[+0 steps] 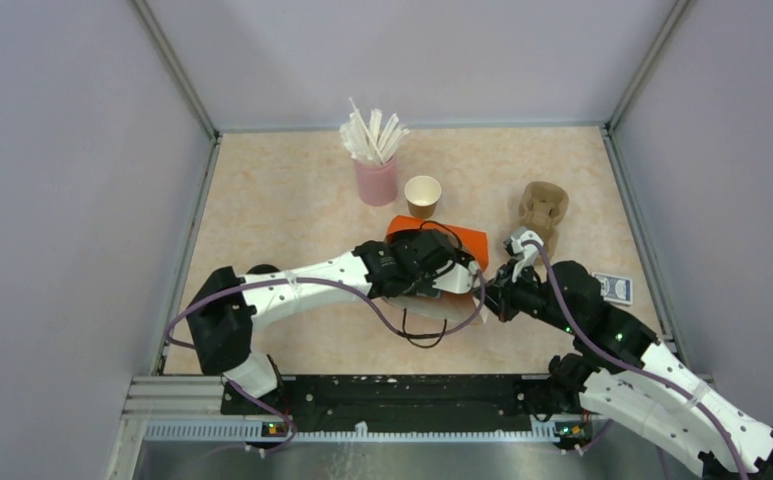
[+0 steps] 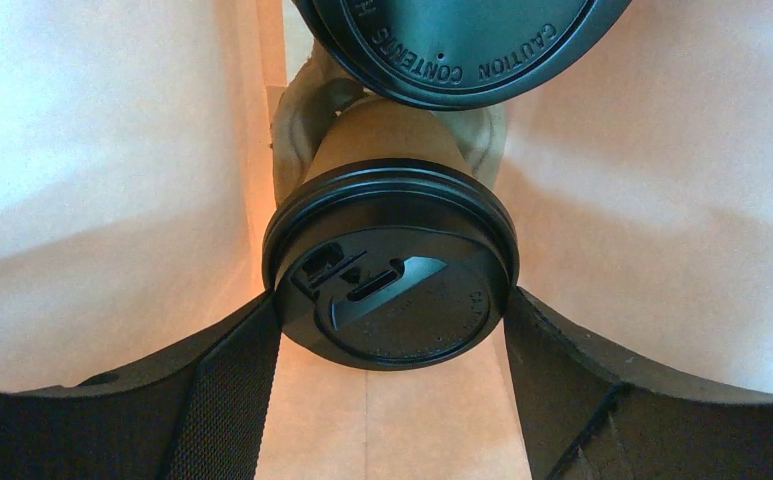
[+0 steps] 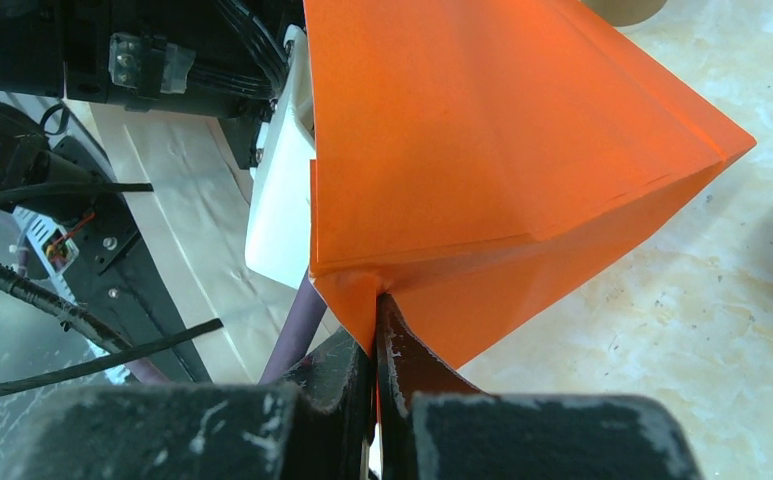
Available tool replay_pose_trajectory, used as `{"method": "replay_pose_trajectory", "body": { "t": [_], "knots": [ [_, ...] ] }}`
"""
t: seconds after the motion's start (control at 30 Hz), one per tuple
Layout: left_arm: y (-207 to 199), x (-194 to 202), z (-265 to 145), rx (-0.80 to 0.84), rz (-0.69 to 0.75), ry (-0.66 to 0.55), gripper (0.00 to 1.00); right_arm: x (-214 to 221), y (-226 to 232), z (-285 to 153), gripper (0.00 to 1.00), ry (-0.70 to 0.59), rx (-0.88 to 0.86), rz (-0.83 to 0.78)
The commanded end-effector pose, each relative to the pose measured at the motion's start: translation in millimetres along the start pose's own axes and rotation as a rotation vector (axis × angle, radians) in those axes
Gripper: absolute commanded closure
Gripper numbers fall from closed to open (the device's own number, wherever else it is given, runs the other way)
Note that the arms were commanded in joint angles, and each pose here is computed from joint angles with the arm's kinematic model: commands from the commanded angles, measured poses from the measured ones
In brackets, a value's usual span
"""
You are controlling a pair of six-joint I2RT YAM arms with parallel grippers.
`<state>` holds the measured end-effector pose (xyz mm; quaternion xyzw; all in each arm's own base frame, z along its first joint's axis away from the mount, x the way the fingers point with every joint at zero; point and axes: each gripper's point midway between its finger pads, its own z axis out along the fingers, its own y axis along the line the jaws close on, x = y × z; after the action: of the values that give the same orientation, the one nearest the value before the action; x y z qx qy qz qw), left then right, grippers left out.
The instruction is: Pack the takeout coffee
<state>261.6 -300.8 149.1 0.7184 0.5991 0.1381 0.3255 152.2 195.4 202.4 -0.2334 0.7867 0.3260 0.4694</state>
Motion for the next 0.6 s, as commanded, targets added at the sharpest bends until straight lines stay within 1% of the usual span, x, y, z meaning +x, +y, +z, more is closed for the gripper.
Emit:
{"method": "replay_pose_trajectory", "body": {
  "t": [0.0, 0.27, 0.43, 0.57],
  "knots": [
    [15, -33, 9, -0.071, -0.044, -0.097, 0.38, -17, 24, 3, 1.00, -0.059, -0.121, 0.013],
    [22, -45, 10, -0.083, -0.068, -0.108, 0.36, -18, 25, 3, 1.00, -0.063, -0.123, 0.013],
    [24, -49, 1, -0.086, -0.056, -0.111, 0.31, -18, 21, 3, 1.00, -0.066, -0.098, 0.018],
    [28, -53, -10, -0.089, -0.060, -0.115, 0.29, -20, 18, 3, 1.00, -0.072, -0.079, 0.029]
  ]
}}
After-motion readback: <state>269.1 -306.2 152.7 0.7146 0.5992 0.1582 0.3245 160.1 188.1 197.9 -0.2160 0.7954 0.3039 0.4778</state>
